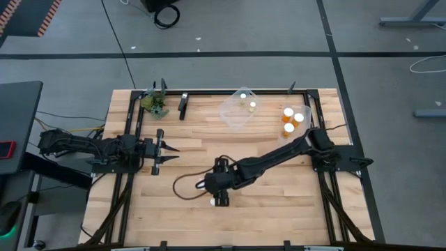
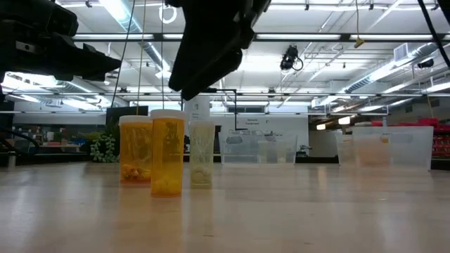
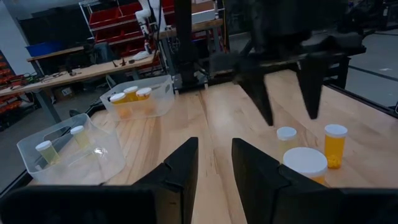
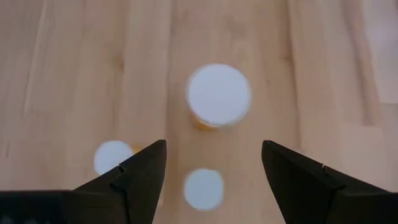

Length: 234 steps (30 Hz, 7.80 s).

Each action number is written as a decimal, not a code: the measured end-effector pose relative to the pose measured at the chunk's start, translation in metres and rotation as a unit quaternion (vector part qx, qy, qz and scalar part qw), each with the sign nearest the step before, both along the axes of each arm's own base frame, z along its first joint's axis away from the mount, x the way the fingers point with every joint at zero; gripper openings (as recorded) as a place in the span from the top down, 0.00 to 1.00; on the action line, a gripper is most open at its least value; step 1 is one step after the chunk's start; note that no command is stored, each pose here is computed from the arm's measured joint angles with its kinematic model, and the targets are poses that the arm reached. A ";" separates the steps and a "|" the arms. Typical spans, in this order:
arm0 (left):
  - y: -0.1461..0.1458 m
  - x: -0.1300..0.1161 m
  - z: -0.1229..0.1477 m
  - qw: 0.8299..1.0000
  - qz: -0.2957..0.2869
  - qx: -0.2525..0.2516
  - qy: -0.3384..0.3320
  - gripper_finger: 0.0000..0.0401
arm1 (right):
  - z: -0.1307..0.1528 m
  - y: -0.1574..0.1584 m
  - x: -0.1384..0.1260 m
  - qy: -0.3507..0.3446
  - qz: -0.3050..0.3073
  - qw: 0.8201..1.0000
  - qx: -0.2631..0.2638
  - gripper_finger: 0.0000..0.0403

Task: Pick and place medicine bottles into bin by pill shape (circle, oval)
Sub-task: Put the small yellow pill bottle into the left transparent bin, then put the small orange pill bottle into the left transparent bin

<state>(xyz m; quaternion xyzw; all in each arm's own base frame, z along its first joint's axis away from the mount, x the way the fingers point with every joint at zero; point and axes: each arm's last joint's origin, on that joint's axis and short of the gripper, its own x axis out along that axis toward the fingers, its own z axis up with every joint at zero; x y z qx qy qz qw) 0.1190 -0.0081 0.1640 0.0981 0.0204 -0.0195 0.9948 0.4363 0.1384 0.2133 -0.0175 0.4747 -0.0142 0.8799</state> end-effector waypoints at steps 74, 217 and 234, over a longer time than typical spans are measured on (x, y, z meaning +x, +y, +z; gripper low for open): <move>0.000 0.000 0.000 1.000 0.000 0.000 0.000 0.73 | -0.012 -0.056 -0.013 0.039 -0.026 0.998 -0.030 0.67; 0.000 0.000 0.000 1.000 0.000 0.000 0.000 0.73 | 0.096 -0.063 -0.023 -0.039 0.031 0.999 0.004 0.52; 0.000 0.000 -0.001 1.000 0.000 0.000 0.005 0.73 | 0.028 -0.005 -0.002 0.012 0.059 0.998 0.011 0.52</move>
